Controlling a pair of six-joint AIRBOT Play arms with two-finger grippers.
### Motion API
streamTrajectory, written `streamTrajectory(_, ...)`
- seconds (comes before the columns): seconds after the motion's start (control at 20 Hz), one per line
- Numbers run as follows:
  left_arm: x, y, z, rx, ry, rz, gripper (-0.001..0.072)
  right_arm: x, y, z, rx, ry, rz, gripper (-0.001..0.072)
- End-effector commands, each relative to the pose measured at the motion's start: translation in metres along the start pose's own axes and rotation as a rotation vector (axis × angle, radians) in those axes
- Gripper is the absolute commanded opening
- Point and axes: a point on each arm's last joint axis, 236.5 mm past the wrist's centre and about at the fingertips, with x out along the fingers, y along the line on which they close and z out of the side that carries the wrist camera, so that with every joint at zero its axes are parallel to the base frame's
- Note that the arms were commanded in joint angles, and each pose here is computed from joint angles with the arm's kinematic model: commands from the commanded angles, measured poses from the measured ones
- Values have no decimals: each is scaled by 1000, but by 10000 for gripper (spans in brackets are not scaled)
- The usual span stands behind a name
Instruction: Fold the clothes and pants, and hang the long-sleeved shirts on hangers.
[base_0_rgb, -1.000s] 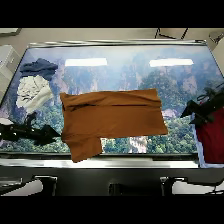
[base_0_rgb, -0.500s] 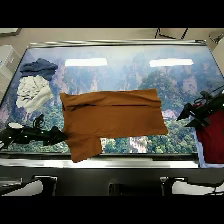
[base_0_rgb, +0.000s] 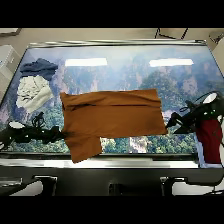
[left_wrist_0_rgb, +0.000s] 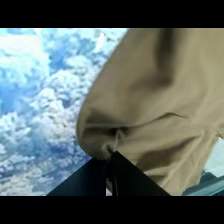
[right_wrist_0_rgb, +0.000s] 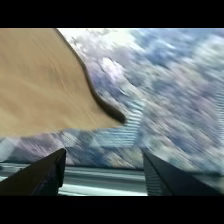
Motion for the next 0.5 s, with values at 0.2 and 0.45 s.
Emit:
streamTrajectory(0.2,-8,-11,-3,25,-5,-19,26,43,28,10,-39,-6,33,389)
streamTrajectory(0.45,-51,-50,38,150,-98,-41,24,-2,56,11,-167,-79,52,33)
